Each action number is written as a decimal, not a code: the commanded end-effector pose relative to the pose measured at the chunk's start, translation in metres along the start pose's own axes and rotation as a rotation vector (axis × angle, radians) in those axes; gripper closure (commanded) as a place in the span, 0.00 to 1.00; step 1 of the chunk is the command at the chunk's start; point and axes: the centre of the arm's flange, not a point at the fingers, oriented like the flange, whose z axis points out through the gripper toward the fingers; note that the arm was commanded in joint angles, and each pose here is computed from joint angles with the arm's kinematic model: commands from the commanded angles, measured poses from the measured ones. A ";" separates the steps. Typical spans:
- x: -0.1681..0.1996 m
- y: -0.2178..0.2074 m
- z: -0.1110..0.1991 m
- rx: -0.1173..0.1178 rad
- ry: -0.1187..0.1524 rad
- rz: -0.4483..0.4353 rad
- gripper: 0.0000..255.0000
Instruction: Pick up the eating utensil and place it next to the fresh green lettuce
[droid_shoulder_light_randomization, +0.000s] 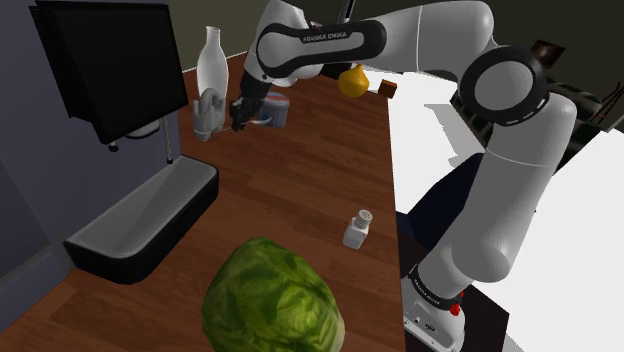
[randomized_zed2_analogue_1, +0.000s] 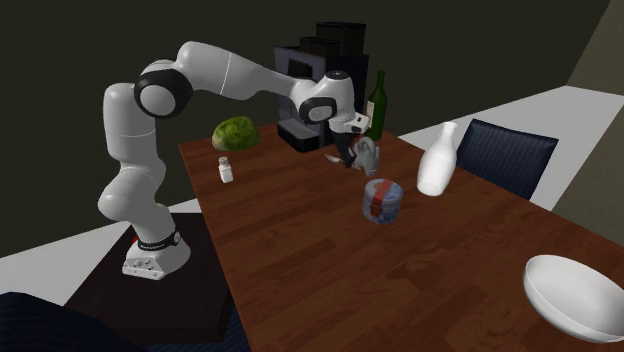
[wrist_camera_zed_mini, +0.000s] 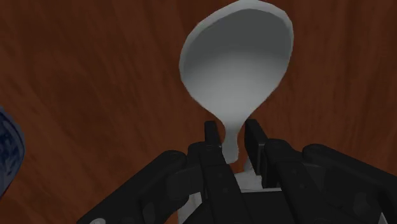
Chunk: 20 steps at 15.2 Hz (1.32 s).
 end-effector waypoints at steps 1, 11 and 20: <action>0.002 -0.001 -0.010 0.000 0.000 0.000 1.00; 0.014 -0.008 -0.062 0.000 0.000 0.000 1.00; 0.025 -0.014 -0.108 0.000 0.000 0.000 1.00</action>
